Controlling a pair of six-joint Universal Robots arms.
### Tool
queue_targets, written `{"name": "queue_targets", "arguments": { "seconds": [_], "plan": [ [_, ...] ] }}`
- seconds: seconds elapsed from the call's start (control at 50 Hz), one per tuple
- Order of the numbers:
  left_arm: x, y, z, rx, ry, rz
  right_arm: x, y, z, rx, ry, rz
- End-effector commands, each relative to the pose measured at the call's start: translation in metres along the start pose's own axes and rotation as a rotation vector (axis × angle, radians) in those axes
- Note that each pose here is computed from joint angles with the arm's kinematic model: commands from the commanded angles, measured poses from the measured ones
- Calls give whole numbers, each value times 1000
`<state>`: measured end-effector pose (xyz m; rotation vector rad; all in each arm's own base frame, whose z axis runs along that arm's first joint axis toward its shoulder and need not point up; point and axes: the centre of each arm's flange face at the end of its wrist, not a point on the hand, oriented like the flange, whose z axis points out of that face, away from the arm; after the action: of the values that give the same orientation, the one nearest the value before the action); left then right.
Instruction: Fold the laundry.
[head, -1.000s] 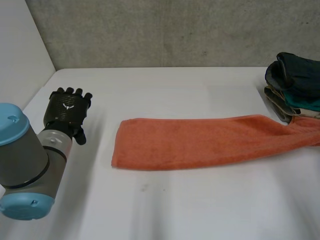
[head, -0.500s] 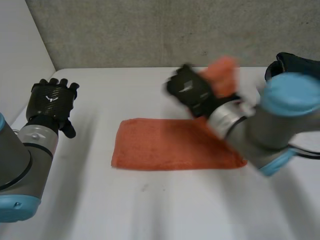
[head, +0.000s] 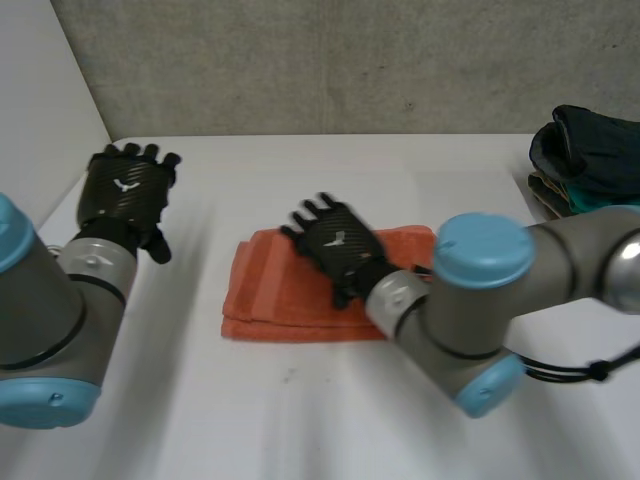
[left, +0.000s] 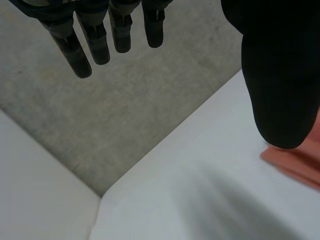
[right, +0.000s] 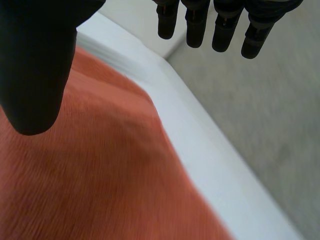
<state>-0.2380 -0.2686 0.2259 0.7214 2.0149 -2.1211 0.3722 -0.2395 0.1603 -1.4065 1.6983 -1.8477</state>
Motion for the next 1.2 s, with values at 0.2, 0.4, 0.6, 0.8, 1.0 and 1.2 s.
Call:
{"name": "queue_targets", "arguments": {
  "seconds": [0.2, 0.4, 0.6, 0.8, 1.0, 1.2],
  "plan": [
    [56, -3, -4, 26, 152, 11, 71, 97, -56, -425, 202, 88],
    [53, -9, -9, 38, 145, 10, 119, 62, -45, -252, 439, -221],
    [39, -29, -7, 98, 109, -13, 4, -8, -13, 92, 68, -357],
    [37, -41, -1, 145, 93, -70, -60, 11, -23, 78, -259, -271],
    [44, -66, 14, 218, 108, -236, 32, -15, -34, 34, 9, 209],
    [122, -56, -5, 124, 309, -254, 81, -7, -43, -105, 121, 514]
  ]
}}
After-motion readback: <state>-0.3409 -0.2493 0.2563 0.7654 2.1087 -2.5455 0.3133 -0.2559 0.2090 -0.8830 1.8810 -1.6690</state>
